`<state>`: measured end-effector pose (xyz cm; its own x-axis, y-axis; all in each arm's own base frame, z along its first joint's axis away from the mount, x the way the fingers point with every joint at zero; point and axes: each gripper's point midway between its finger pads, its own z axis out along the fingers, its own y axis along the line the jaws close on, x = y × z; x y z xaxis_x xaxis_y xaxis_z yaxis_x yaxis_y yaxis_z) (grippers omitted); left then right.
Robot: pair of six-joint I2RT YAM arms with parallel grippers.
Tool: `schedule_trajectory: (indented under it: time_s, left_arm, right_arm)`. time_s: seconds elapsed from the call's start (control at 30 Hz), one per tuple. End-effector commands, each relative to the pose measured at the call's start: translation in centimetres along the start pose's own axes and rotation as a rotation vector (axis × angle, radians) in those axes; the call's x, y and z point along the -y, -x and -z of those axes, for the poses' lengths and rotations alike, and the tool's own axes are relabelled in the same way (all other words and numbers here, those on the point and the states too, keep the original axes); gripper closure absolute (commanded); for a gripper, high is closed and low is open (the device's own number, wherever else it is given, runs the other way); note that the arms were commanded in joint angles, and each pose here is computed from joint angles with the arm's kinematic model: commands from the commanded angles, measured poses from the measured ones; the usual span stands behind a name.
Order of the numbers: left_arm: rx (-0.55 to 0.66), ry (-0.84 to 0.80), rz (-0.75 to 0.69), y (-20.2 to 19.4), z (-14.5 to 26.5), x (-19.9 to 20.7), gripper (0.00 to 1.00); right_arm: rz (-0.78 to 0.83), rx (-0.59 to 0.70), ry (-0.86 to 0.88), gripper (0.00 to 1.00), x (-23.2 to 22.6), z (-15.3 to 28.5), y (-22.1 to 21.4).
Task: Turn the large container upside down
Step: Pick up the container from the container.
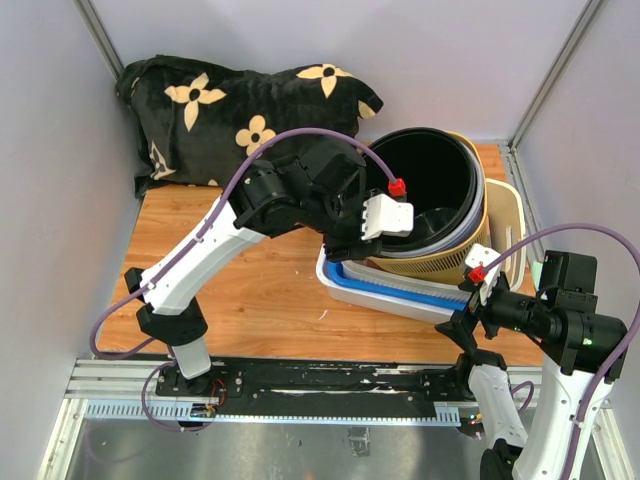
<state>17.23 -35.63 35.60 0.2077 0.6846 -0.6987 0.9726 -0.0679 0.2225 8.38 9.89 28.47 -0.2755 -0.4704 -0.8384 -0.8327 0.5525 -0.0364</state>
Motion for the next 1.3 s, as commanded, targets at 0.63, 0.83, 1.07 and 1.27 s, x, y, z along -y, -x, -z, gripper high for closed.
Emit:
schedule_trajectory:
  time_s: [0.63, 0.83, 1.07, 1.27]
  left_arm:
    - [0.083, 0.015, -0.005, 2.4, 1.7, 0.2, 1.00]
    - [0.123, 0.095, -0.005, 3.8, 3.0, -1.2, 1.00]
    - [0.185, 0.284, -0.038, 5.6, 6.1, -4.2, 1.00]
    - [0.243, 0.545, -0.048, 7.3, 10.1, -8.3, 1.00]
  right_arm:
    - [-0.012, 0.012, 0.004, 0.03, -0.3, 0.0, 0.2]
    - [-0.009, 0.001, 0.002, 0.03, -0.2, -0.1, -0.2]
    - [-0.009, -0.019, -0.008, 0.03, -0.1, -0.2, -0.9]
    - [-0.016, -0.033, -0.023, 0.04, 0.3, -0.3, -1.4]
